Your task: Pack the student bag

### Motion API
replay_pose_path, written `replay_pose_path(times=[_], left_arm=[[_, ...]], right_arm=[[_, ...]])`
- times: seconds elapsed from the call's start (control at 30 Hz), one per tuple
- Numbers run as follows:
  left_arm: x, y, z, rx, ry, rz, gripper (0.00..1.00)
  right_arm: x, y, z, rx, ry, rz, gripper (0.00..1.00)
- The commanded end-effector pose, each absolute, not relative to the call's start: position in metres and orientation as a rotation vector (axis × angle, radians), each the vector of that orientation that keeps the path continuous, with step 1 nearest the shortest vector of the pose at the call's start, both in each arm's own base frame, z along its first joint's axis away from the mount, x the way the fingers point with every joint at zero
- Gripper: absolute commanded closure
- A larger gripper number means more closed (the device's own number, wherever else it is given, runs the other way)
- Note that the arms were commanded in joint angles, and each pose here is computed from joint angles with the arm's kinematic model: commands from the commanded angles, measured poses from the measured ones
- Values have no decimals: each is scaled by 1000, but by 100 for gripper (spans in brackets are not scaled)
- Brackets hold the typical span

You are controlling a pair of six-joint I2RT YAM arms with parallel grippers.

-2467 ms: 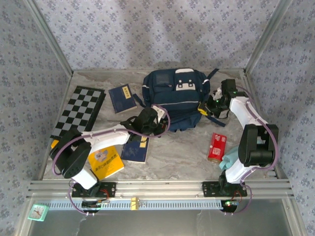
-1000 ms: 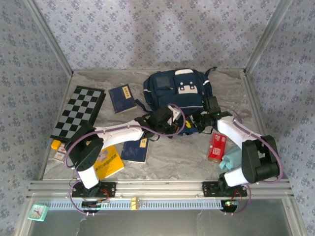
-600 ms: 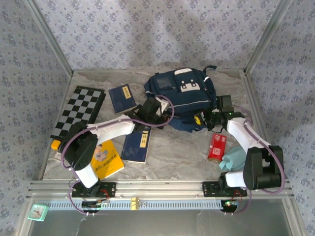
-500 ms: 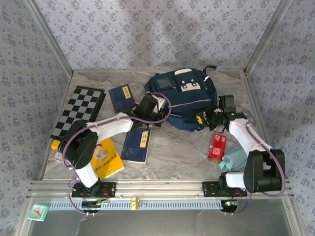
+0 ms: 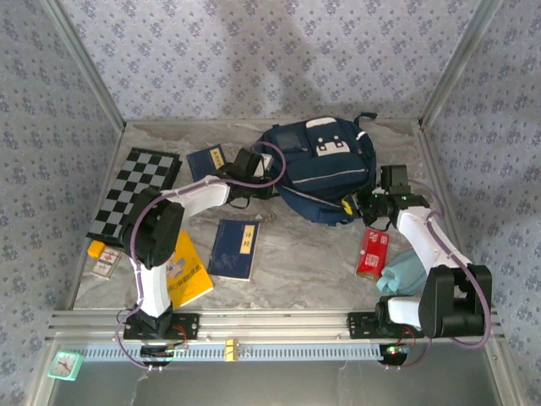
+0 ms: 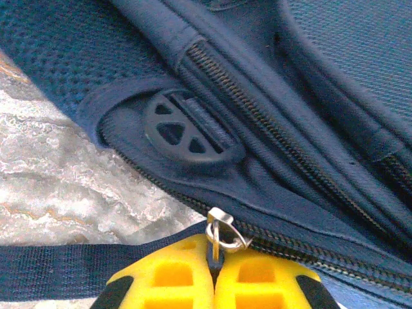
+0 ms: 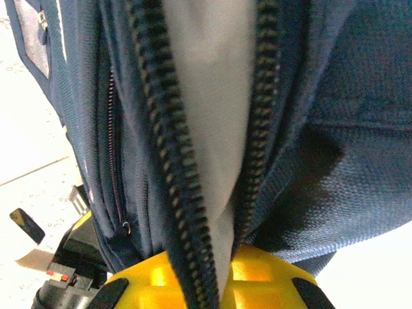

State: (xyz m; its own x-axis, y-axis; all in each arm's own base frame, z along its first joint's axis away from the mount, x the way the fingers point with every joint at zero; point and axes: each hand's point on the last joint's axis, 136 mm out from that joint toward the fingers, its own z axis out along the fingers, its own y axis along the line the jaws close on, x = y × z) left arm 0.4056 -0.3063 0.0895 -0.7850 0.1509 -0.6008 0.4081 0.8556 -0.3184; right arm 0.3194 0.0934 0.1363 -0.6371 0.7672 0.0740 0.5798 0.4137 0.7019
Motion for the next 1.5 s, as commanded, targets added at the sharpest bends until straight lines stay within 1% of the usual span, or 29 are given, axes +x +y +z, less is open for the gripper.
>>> replay_pose_path(times=[0.0,0.07,0.13,0.3,0.4,0.43,0.5,0.53,0.57,0.63,0.67,0.77,0.83,0.93,1.0,1.1,1.23,1.3,1.4,1.47], left_arm=[[429,-292,94,338,2448,-545,100],[434,-285,89,307,2463,-507,100],[436,-286,89,299,2478,-535,100],[440,-285,92,292,2468,-529,100],[436,-287,97,296,2469,-560,100],[434,-287,100,293,2467,-564,100],[429,-286,105,305,2465,-576,100],[426,-285,107,313,2464,-580,97],[421,-285,112,324,2461,-594,89],[412,-279,117,315,2465,-595,75],[408,-275,119,299,2465,-592,71],[386,-259,128,233,2461,-602,60],[371,-247,131,168,2462,-607,56],[348,-224,135,74,2486,-571,49],[332,-206,138,0,2493,-539,46],[307,-177,136,-106,2535,-452,38],[276,-134,137,-261,2565,-342,26],[261,-116,134,-340,2589,-309,18],[238,-82,128,-481,2612,-199,11],[225,-60,125,-587,2608,-142,5]], right_arm=[[320,86,145,1134,2382,997,100],[321,85,144,1123,2392,985,100],[323,90,142,1108,2396,988,100],[333,117,134,979,2467,936,100],[342,130,129,933,2474,980,100],[344,130,126,927,2480,963,97],[345,129,122,900,2506,926,88],[346,128,121,875,2519,911,81],[344,127,120,851,2536,891,74],[339,124,118,820,2566,865,63],[337,125,118,801,2573,863,59],[325,123,123,734,2590,841,43],[315,123,125,680,2611,822,36],[304,133,128,557,2653,780,31],[298,145,132,449,2679,743,28],[290,165,132,305,2696,688,26],[283,203,131,132,2693,703,22],[279,223,130,42,2685,709,20],[274,254,127,-94,2660,729,17],[271,268,121,-142,2669,715,17]])
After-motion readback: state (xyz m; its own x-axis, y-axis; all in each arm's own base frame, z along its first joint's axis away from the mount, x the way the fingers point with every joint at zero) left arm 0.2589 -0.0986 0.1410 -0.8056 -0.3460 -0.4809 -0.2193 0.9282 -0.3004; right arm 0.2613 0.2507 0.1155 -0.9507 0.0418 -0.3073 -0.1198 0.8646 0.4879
